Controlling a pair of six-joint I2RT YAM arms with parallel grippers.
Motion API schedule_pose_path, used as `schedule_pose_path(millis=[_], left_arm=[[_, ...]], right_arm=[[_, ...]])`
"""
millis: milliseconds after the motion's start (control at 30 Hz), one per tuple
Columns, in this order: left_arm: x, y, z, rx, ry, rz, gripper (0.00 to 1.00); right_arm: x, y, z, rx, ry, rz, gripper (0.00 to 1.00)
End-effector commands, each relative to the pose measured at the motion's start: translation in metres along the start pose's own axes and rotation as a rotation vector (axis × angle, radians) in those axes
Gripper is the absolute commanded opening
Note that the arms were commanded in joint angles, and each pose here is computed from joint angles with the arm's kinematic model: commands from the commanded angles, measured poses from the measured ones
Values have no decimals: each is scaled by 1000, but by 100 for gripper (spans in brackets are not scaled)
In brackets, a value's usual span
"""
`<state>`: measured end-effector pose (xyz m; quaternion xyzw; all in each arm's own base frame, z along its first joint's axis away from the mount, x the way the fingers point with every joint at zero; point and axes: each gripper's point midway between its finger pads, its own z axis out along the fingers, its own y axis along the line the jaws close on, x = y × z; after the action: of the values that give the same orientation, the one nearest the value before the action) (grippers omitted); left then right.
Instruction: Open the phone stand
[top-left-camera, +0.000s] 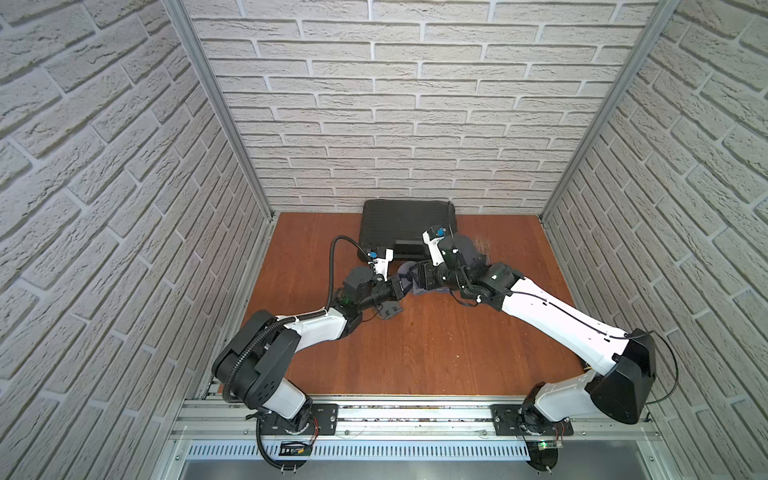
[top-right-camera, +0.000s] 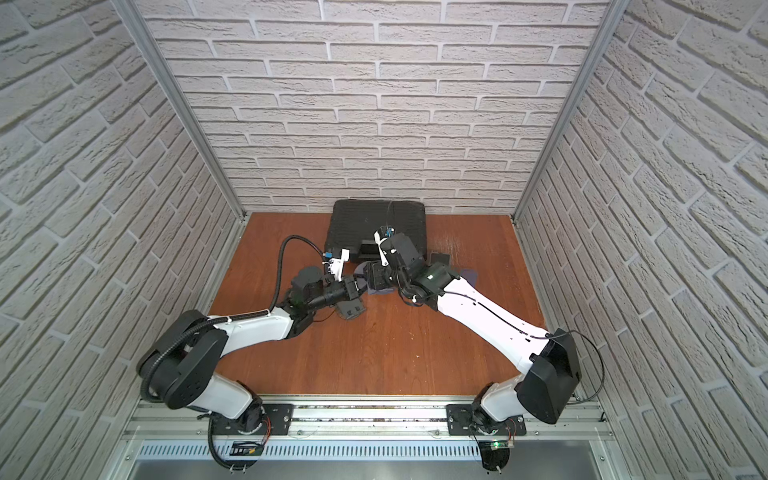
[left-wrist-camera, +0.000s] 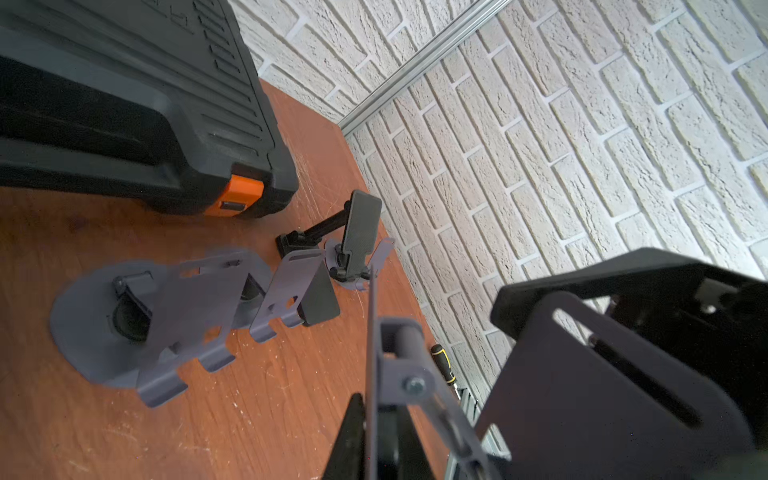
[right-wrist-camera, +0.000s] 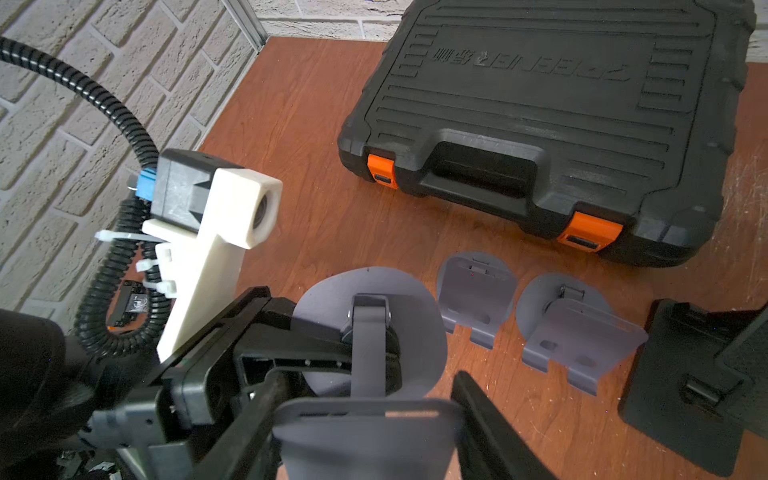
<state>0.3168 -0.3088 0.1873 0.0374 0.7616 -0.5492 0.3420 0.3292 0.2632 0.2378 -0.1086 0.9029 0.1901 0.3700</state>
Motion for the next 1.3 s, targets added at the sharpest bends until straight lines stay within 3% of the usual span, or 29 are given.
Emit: schedule_pose_path(millis=[0, 833, 1267], left_arm=[[-88, 40, -27, -155, -325, -124, 0], [-102, 29, -32, -75, -333, -193, 0], [-81, 33, -26, -93, -259, -175, 0]], right_arm=[[68, 3, -23, -19, 225, -80, 16], [91, 3, -20, -31, 88, -165, 14], [70, 10, -14, 8, 96, -148, 17]])
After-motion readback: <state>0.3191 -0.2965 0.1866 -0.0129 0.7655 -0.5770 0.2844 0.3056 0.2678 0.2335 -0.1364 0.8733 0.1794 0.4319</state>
